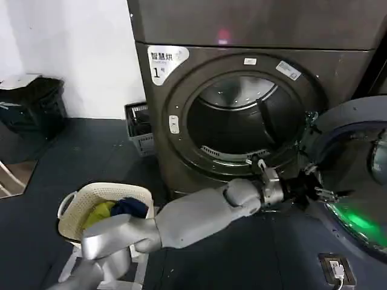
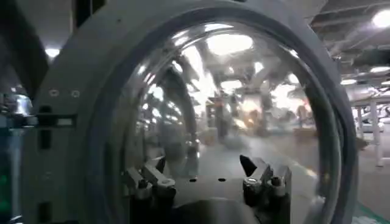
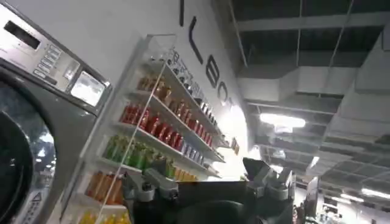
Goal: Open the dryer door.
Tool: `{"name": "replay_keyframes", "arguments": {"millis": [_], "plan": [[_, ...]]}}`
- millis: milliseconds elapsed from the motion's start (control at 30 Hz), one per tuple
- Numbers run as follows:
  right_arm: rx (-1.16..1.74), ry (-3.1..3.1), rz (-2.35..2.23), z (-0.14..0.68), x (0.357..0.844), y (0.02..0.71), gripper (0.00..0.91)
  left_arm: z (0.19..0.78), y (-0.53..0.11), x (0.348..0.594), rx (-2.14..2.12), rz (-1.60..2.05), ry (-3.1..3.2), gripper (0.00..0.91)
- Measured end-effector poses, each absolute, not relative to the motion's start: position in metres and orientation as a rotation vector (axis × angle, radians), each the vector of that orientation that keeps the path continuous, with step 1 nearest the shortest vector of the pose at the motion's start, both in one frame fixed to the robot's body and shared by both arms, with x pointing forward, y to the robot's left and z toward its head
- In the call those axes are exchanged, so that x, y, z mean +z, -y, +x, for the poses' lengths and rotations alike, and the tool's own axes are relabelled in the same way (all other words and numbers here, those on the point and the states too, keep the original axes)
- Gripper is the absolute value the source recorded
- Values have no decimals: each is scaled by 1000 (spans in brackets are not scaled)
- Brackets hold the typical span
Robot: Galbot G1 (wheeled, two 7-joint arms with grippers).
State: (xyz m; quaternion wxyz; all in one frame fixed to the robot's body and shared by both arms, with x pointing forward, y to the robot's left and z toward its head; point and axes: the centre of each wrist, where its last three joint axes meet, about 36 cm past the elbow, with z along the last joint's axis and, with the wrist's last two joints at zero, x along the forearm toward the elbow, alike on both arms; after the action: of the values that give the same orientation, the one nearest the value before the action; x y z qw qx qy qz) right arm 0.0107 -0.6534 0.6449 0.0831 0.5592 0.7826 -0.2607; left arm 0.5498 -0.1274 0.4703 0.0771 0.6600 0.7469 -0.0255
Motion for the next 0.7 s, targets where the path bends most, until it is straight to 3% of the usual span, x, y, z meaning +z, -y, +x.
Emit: {"name": "replay_keyframes", "arguments": {"millis": [700], "plan": [[-791,-2320,1666,9,643,659,907,541,117,480,-160,1773,-2063,907]]}}
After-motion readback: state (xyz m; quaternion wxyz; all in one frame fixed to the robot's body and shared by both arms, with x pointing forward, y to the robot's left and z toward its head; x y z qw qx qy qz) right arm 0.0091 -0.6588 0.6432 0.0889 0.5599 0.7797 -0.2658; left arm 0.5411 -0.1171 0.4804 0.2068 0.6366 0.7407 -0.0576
